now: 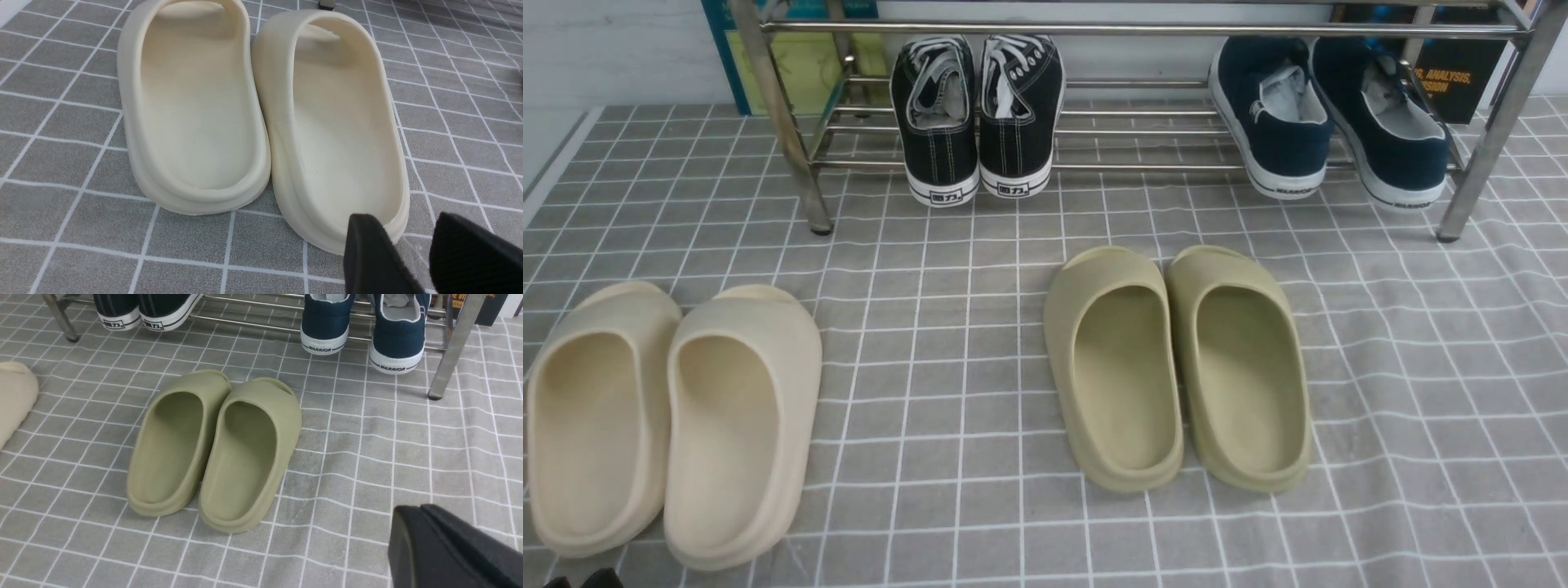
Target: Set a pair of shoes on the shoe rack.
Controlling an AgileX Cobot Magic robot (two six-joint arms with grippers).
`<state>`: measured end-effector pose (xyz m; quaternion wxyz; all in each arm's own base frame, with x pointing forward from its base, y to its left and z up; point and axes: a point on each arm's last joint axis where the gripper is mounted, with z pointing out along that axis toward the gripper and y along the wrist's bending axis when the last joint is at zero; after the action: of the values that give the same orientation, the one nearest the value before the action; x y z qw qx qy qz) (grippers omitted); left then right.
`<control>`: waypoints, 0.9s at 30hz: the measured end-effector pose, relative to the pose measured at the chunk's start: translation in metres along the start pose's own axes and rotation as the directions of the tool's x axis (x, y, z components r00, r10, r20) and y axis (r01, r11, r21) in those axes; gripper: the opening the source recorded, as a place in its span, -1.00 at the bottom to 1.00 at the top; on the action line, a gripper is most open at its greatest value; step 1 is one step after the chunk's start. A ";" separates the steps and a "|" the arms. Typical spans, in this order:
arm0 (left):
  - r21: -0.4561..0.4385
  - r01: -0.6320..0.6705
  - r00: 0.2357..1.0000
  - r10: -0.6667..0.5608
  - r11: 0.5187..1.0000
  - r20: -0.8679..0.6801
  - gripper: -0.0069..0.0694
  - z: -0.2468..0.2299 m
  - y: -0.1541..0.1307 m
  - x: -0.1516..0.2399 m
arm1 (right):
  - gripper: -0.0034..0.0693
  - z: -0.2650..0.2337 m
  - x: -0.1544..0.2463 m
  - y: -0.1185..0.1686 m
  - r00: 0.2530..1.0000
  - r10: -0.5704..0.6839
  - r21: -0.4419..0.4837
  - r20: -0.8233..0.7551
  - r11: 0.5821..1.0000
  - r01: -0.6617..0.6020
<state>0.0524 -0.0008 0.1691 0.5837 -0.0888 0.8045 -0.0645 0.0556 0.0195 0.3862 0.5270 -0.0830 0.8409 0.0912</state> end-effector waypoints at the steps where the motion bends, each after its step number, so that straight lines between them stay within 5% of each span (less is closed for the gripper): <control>1: 0.000 0.000 1.000 0.000 1.000 0.000 -0.19 0.000 0.000 0.000 | -0.83 0.000 0.000 -0.001 1.000 -0.005 0.008 0.001 1.000 0.005; 10: 0.000 0.000 1.000 0.000 1.000 0.000 -0.19 0.000 0.000 0.000 | -0.92 0.001 0.028 -0.007 0.968 -0.014 0.066 0.251 0.998 -0.002; 16: 0.000 0.000 1.000 0.000 1.000 0.000 -0.19 0.000 0.000 0.000 | -0.92 0.035 0.091 -0.020 0.888 -0.082 0.160 0.453 0.987 0.009; 27: 0.000 0.000 1.000 0.000 1.000 -0.001 -0.19 0.000 0.000 0.000 | -0.92 0.080 0.179 -0.034 0.926 0.101 0.224 0.363 0.956 -0.192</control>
<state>0.0524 -0.0008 0.1690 0.5834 -0.0888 0.8047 -0.0644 0.0561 -0.0024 0.1882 0.6649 0.0663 0.7431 0.0348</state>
